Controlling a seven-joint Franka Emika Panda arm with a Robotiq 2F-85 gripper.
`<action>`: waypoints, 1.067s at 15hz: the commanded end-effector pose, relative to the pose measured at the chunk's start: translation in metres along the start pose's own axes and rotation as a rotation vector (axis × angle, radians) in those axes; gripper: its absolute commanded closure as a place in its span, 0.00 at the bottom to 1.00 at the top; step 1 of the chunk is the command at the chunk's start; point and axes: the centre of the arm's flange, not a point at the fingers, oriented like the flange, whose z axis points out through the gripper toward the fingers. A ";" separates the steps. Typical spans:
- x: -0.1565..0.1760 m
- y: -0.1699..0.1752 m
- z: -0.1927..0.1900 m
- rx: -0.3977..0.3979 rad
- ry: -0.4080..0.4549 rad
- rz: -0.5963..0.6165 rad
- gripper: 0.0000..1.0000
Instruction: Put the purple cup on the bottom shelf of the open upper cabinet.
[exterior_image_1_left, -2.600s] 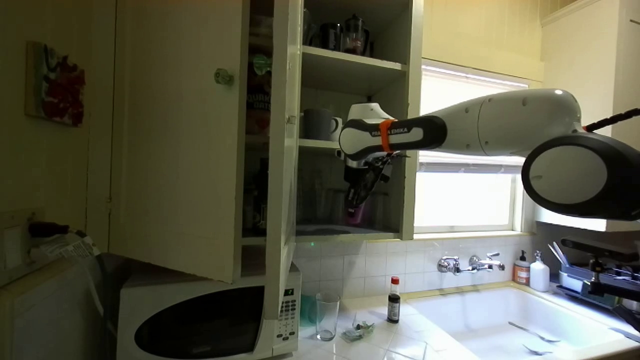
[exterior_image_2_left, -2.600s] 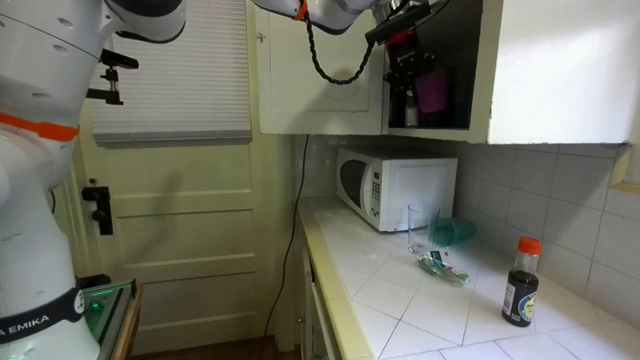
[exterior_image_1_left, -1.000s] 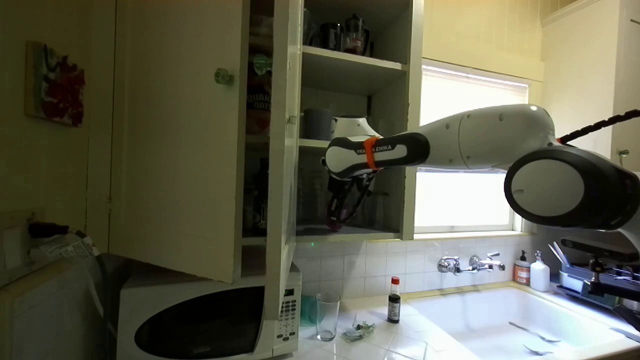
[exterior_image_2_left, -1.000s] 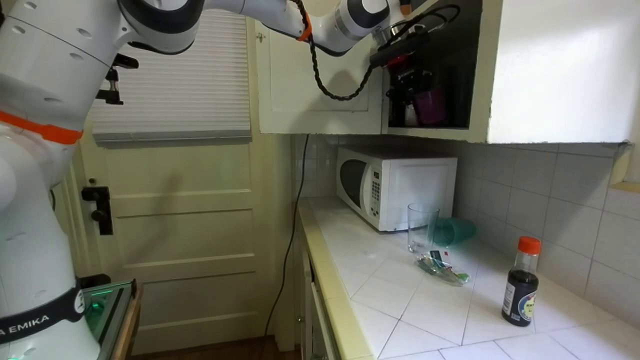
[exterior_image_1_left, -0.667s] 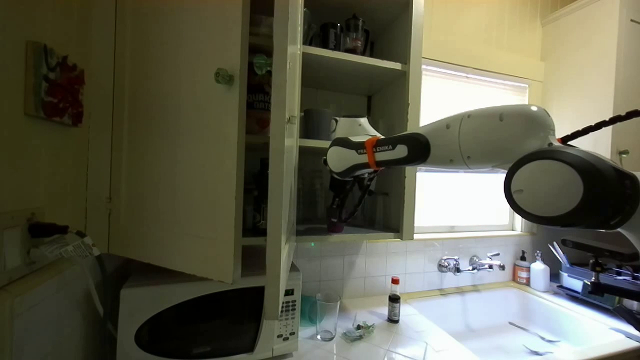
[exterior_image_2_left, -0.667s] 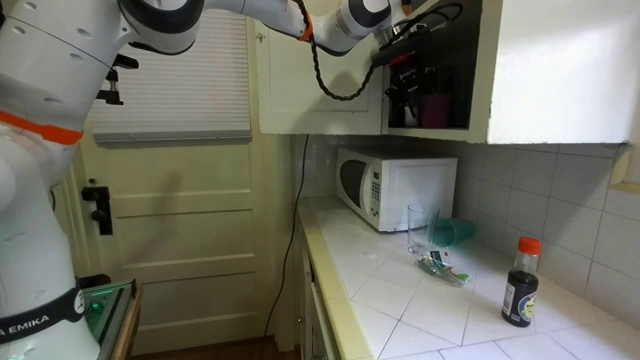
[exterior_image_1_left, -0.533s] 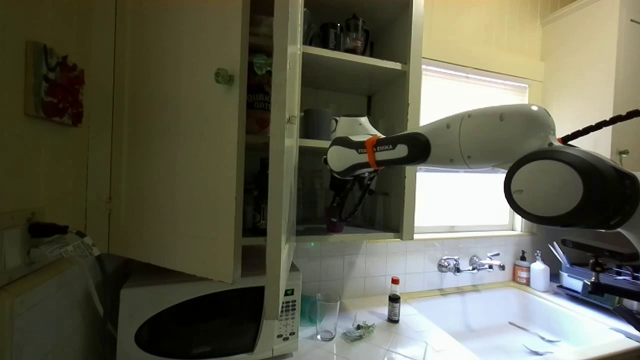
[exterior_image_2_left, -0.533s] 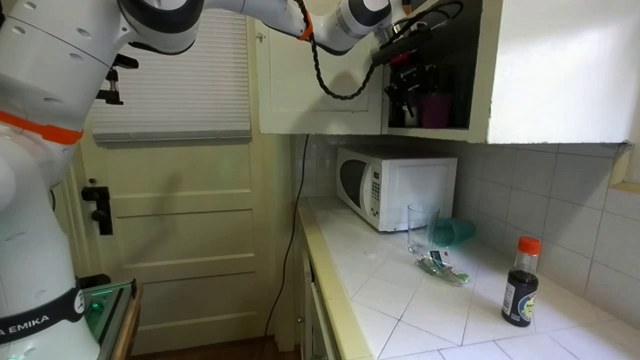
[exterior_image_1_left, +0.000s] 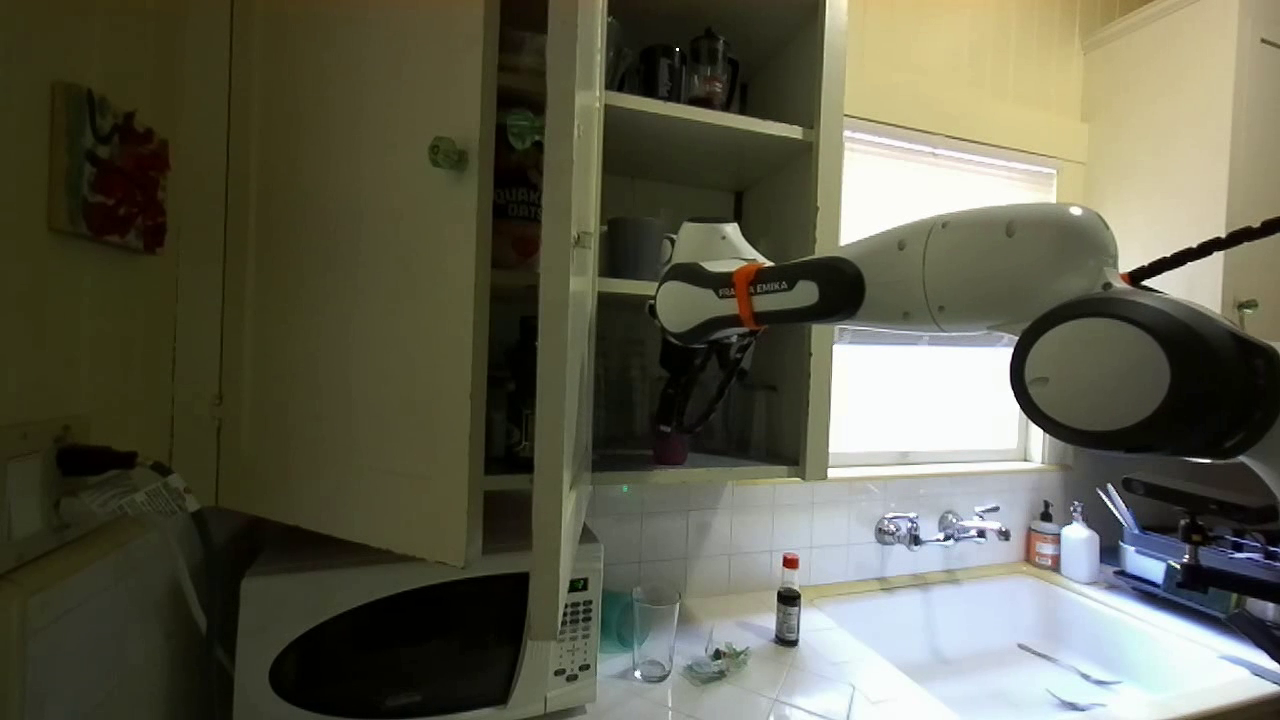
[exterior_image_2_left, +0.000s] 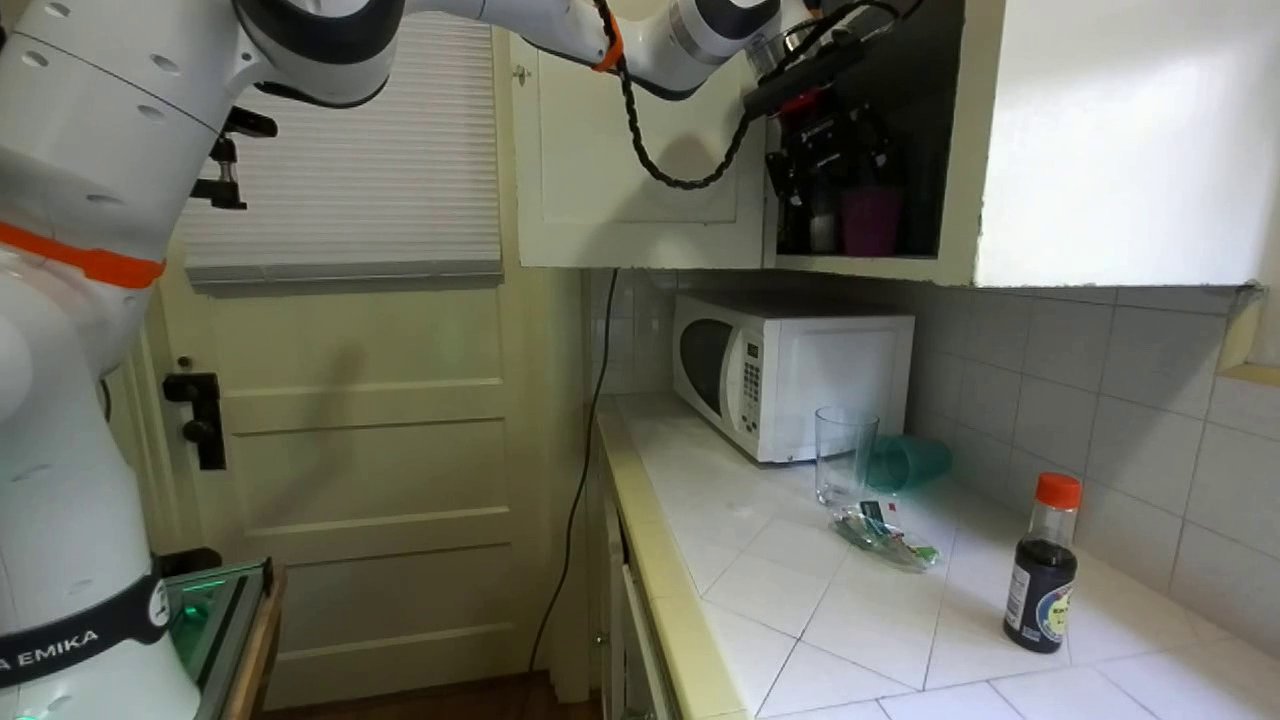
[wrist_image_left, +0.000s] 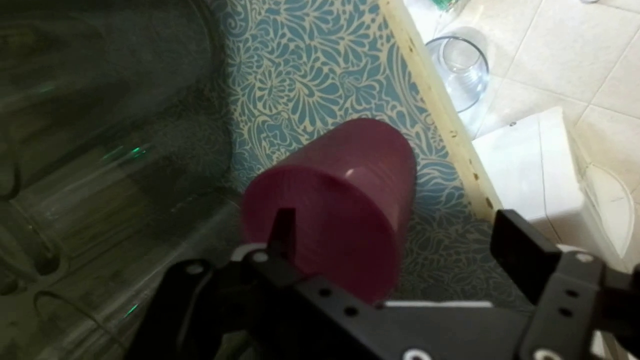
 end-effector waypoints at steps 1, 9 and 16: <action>0.002 -0.003 -0.017 -0.035 0.023 -0.001 0.00; -0.001 -0.029 -0.043 -0.084 -0.024 0.120 0.00; -0.011 -0.067 -0.110 -0.120 -0.047 0.285 0.00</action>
